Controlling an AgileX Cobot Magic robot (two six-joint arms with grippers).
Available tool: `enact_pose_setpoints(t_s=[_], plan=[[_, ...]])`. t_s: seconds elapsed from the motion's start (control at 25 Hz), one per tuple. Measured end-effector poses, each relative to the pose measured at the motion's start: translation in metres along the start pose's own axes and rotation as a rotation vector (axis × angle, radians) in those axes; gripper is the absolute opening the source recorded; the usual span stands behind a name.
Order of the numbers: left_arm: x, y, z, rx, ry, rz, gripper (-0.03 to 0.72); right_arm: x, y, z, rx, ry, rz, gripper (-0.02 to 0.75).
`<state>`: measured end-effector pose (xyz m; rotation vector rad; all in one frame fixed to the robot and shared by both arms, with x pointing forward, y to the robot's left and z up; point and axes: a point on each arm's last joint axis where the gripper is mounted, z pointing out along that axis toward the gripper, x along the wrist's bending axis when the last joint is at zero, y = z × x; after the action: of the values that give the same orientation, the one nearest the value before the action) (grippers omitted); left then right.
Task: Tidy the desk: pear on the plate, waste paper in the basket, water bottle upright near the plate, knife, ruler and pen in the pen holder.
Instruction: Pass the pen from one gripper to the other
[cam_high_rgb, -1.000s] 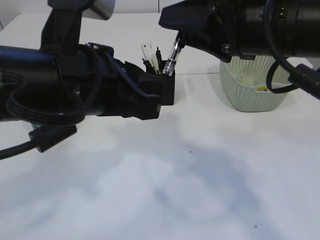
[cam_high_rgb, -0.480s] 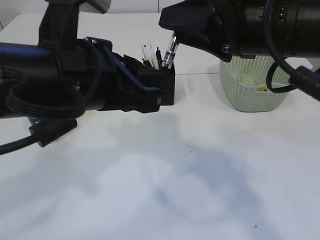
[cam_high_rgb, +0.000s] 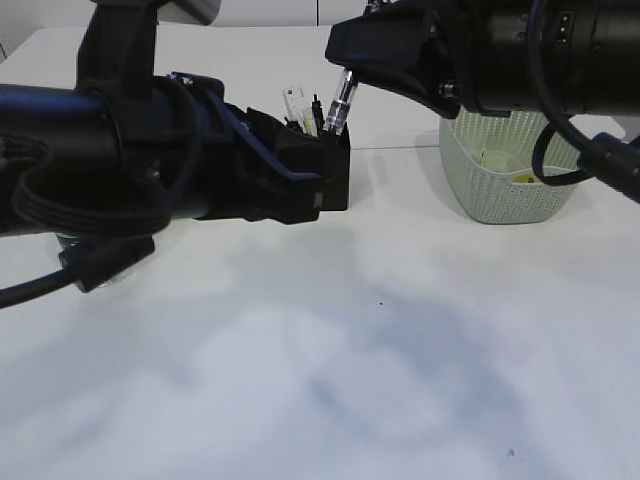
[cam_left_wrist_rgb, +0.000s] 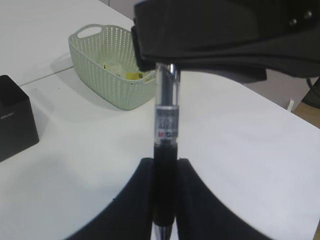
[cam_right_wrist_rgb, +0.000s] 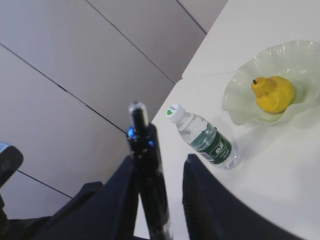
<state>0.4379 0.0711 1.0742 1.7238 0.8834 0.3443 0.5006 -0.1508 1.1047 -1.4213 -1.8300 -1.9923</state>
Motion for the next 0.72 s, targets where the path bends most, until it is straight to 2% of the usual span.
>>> enact_pose_setpoints(t_s=[0.72], plan=[[0.0005,0.0013,0.0000,-0.015,0.006,-0.024,0.062,0.0003,-0.0001,0.0000,0.001,0.003,-0.002,0.224]])
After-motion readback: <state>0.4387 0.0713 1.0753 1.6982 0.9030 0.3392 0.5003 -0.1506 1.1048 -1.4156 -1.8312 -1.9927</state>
